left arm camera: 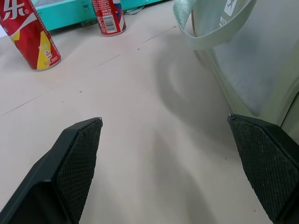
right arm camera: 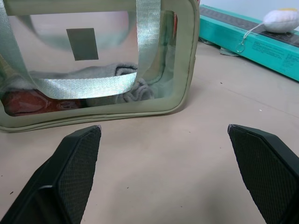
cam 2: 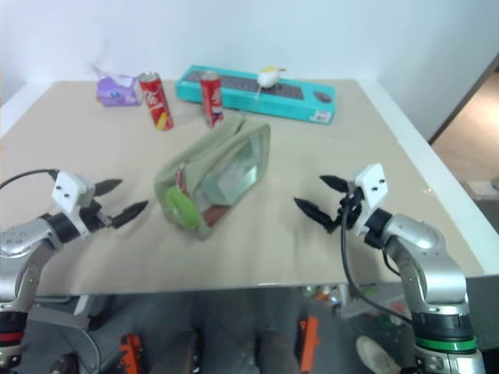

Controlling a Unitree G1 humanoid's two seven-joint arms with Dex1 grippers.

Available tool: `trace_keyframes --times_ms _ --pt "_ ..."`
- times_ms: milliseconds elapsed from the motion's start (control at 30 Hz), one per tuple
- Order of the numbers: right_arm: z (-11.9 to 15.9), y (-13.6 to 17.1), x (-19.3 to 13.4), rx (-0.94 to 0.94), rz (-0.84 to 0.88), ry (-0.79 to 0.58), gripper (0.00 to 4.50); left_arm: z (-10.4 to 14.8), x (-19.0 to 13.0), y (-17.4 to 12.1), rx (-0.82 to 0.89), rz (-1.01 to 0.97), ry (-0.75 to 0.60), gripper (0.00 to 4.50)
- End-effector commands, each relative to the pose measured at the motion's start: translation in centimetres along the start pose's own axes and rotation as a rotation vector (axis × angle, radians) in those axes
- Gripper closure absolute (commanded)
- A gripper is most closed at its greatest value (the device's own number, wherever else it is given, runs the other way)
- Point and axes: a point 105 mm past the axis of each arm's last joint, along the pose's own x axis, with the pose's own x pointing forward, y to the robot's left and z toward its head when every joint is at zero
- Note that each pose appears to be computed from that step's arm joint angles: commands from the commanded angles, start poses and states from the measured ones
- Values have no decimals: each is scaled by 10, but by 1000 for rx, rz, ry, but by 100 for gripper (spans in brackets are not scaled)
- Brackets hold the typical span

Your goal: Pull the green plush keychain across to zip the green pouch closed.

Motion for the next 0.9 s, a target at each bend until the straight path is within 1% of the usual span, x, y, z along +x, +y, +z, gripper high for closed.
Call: trace_keyframes --times_ms 33,133,500,533,600,700,767,800,867,900 --pt "12 -4 -2 -51 0 -27 0 15 3 2 26 10 -51 4" --pt "10 -6 -6 -53 -8 -21 0 19 7 -2 -18 -10 -79 4" --pt "10 -3 -5 -45 22 -31 0 24 7 -3 -27 -14 -91 4" --pt "11 -2 -4 -42 36 -39 0 29 6 -3 -26 -18 -102 4" --pt "16 1 -3 -40 74 -59 0 45 5 -2 -13 -36 -140 4" --pt "29 7 -3 -40 149 -93 0 69 4 -10 -16 -116 -176 4" --pt "49 16 -2 -35 258 -127 0 98 5 -19 -26 -206 -219 4" --pt "56 19 -2 -31 297 -136 0 108 5 -23 -27 -241 -228 4" --pt "63 22 -2 -24 345 -138 0 117 4 -29 -34 -286 -230 4" --pt "70 27 -2 -39 395 -135 0 121 6 -36 -36 -326 -225 4"
